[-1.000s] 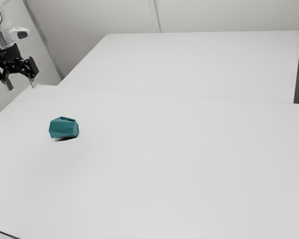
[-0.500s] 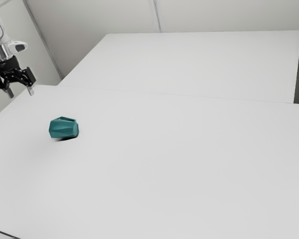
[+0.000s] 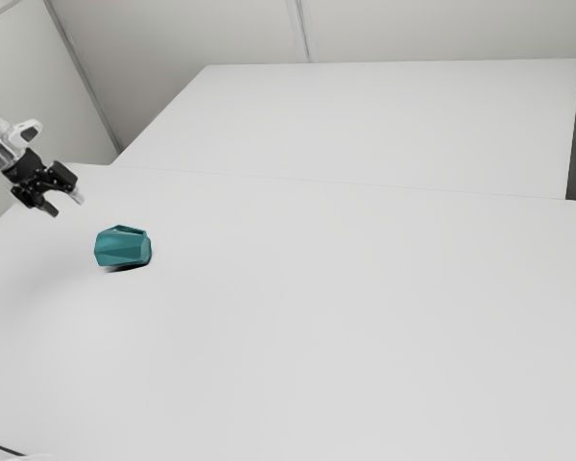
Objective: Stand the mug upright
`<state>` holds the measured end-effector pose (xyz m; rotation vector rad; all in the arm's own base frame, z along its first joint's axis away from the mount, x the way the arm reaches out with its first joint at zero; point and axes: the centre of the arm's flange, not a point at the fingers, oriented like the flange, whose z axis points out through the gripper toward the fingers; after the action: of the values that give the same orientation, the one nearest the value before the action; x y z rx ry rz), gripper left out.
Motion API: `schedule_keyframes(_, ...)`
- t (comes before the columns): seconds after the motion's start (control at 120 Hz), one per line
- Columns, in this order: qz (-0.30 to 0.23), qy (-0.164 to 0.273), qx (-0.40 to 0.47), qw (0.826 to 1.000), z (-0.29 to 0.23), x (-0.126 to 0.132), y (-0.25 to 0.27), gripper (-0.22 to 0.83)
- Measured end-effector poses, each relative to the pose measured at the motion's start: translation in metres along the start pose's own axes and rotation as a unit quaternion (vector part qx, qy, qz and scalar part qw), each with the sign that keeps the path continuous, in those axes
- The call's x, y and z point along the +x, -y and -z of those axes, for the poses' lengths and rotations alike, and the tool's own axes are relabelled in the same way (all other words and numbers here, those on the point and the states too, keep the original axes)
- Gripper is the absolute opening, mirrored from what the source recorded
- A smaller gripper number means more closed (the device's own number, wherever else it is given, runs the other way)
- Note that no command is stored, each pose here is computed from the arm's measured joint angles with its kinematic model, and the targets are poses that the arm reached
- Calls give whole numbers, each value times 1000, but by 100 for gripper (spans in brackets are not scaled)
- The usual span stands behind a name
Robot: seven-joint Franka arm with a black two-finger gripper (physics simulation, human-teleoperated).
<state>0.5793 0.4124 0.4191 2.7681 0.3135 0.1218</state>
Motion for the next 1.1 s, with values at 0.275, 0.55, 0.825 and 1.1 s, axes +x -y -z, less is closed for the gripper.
schedule_keyframes(0.275,-17,-51,-103,993,-51,-9,30,59)
schedule_keyframes(0.55,-38,-84,-164,982,-85,-21,37,59)
schedule_keyframes(0.825,-66,-102,-193,974,-106,-26,37,59)
schedule_keyframes(1.1,-90,-106,-205,969,-119,-30,34,59)
